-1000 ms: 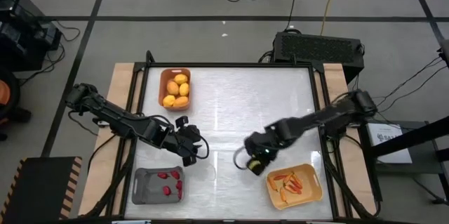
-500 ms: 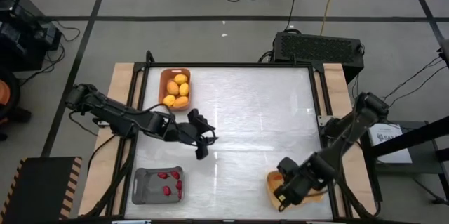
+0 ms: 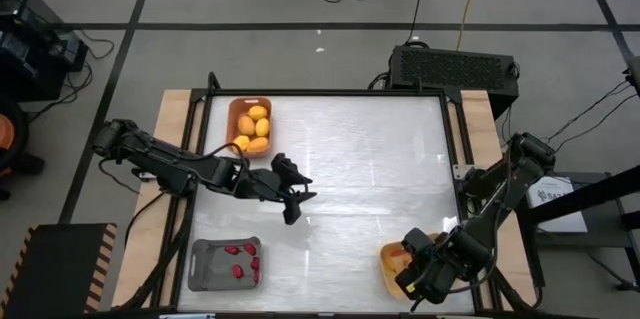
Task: Sort produce into baskets
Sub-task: Put the red chili into the yellow bin, then return to Home Position
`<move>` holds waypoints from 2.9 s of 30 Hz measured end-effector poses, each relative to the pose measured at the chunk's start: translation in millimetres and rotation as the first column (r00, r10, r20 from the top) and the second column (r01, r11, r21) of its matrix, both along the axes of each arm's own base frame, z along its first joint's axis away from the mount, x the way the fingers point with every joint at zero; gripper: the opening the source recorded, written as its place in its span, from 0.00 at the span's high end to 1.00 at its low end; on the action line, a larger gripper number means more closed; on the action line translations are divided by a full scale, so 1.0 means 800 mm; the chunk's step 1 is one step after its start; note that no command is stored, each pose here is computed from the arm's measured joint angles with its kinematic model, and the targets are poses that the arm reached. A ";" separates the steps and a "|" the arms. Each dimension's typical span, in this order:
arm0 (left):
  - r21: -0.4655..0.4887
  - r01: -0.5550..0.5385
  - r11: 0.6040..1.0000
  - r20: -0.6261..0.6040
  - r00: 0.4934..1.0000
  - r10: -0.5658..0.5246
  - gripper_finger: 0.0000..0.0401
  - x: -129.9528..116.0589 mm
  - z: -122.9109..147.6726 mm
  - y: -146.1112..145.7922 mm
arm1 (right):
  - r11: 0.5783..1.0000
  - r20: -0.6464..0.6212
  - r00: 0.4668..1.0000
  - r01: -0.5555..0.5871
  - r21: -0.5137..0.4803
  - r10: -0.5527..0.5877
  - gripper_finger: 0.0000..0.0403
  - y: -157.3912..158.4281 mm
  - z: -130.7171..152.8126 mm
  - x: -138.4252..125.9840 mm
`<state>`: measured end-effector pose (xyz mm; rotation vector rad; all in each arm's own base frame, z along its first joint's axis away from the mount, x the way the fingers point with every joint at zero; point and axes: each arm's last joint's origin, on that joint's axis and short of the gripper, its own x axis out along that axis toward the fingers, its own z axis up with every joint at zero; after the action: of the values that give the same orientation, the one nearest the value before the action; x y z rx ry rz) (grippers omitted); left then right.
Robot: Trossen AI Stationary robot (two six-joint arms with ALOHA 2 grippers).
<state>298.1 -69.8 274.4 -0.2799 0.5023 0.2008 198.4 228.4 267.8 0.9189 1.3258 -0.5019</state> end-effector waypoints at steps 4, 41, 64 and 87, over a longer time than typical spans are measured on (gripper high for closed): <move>-0.032 -0.009 0.999 0.003 1.000 0.009 0.53 0.000 0.000 -0.001 | 0.999 0.014 0.999 -0.045 -0.029 0.046 0.77 -0.002 0.000 0.001; 0.101 0.056 0.993 0.079 0.995 -0.064 0.53 -0.082 0.072 0.019 | 0.657 0.245 0.713 -0.382 -0.650 0.657 0.59 -0.204 0.084 0.083; 0.064 -0.082 0.995 0.379 0.924 0.052 0.53 -0.204 0.018 0.082 | 0.850 0.672 0.708 0.201 -0.487 0.218 0.74 -0.296 0.001 -0.080; -0.202 -0.098 0.974 0.552 0.810 0.196 0.53 -0.271 -0.075 0.092 | 0.853 0.888 0.343 0.313 -0.416 0.307 1.00 -0.293 -0.116 -0.123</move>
<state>81.2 3.6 214.2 -0.5228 -0.1068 0.2156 99.6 -5.9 174.8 0.5340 0.0251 -0.2004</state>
